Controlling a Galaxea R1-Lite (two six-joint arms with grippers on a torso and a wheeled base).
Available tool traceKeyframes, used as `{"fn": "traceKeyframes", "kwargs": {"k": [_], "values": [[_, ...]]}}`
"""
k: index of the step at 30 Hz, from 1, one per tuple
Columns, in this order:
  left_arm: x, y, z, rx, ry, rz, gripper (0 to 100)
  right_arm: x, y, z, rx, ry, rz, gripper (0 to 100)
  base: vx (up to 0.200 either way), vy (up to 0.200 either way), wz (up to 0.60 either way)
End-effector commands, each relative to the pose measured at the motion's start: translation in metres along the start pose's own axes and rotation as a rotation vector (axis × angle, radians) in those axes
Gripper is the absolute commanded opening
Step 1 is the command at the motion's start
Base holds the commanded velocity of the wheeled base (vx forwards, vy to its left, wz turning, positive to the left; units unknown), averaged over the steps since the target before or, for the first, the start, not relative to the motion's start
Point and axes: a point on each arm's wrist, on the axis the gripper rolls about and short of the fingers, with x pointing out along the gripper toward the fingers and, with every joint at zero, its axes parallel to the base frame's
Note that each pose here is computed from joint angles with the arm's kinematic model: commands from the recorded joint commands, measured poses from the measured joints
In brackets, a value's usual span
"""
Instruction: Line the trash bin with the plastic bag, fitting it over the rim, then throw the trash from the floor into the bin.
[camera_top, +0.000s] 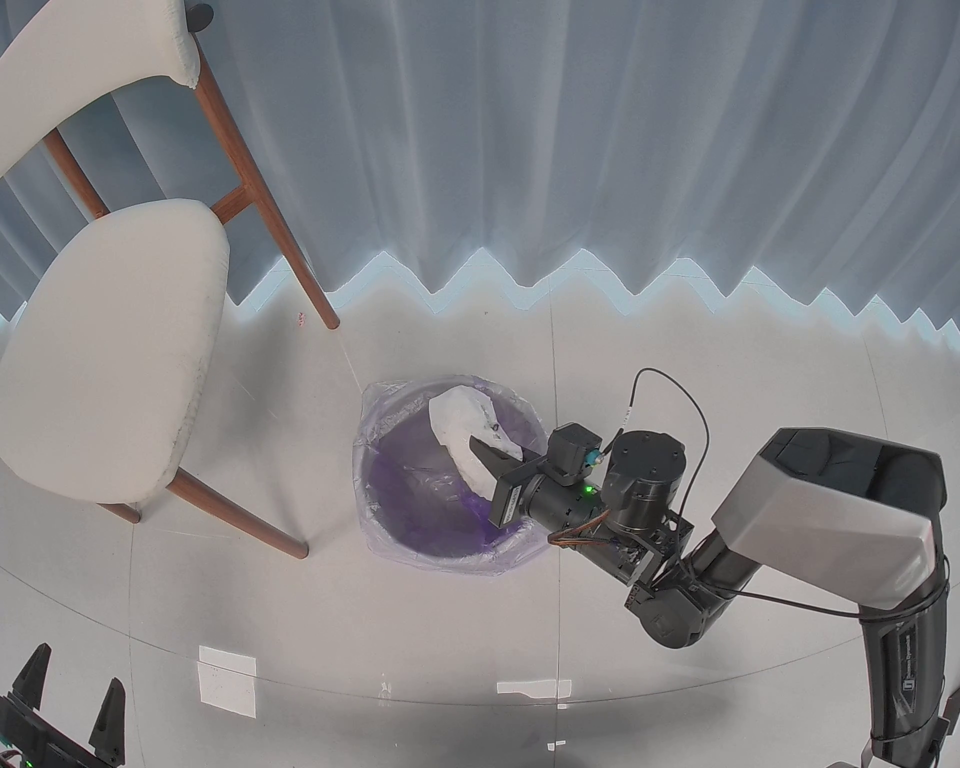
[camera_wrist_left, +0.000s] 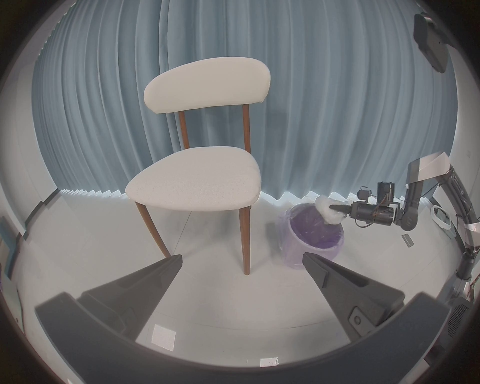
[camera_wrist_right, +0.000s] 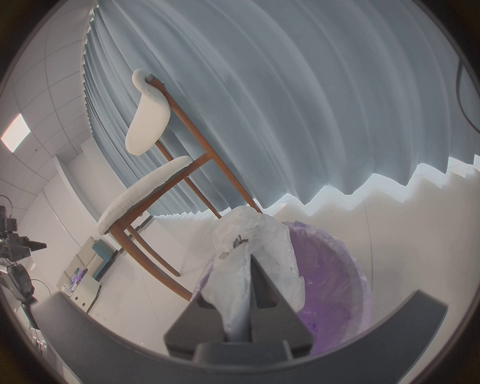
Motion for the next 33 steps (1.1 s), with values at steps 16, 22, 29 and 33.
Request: {"fn": "traceKeyframes", "kwargs": {"k": [16,22,29,33], "values": [[-0.002,0.000,-0.005,0.000,-0.031,-0.005,100,0.034,-0.012,-0.052,0.068,0.013,-0.088,0,0.000,0.000,0.00],[-0.002,0.000,-0.005,0.002,-0.031,-0.003,100,0.034,-0.011,-0.045,0.091,-0.007,-0.089,100,0.000,0.000,0.00],[-0.002,0.000,-0.005,0.002,-0.031,-0.005,100,0.006,0.000,0.040,0.150,-0.142,-0.139,100,0.000,0.000,0.00],[-0.002,0.000,-0.005,0.002,-0.033,-0.003,100,-0.047,-0.021,0.096,0.143,-0.205,-0.223,100,0.000,0.000,0.00]]}}
